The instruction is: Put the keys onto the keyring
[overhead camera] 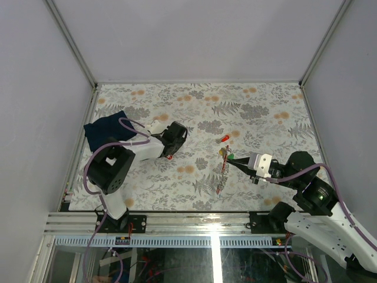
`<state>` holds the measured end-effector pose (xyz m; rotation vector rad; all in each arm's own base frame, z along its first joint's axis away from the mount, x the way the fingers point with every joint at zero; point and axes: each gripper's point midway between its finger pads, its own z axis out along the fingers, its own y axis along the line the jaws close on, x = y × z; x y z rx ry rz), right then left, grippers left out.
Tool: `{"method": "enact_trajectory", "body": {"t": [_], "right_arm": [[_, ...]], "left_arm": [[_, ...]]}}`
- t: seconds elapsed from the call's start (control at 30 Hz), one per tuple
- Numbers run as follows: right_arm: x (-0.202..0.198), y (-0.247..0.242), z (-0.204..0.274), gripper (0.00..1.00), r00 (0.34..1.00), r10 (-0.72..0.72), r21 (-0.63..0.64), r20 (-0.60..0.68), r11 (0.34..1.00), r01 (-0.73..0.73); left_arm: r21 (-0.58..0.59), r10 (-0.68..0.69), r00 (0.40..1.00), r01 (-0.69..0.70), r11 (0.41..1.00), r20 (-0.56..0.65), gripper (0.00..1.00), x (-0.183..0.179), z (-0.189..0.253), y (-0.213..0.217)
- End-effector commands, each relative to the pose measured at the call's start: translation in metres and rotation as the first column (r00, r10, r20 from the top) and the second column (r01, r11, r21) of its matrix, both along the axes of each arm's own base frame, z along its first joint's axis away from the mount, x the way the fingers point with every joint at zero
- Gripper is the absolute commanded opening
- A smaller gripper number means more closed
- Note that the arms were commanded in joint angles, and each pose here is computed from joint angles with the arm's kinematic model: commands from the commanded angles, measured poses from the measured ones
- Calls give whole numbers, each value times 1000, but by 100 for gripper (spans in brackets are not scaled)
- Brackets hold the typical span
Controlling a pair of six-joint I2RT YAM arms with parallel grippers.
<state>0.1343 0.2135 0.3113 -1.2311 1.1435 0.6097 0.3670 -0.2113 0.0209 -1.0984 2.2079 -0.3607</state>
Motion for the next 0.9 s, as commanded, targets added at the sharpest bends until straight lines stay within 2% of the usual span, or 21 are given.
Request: {"method": "enact_trajectory", "body": {"t": [0.0,0.27,0.5,0.87], "right_arm": [[-3,1,20,0,999,9,59,37,998,-11],[-2,2,20,0,999,10,59,36,998,-12],[-2,2,21,0,999,7,61,37,998,-9],[-2,2,20,0,1000,7,61,31,998,-9]], "left_arm": [[56,59,998,-58,997,-16,45,-1,-18,20],[66,77,997,-76,995,-24,42,2,-23,28],[74,79,996,-77,994,-30,28,0,-26,30],[102,70,997,-66,993,-27,12,-1,-22,34]]}}
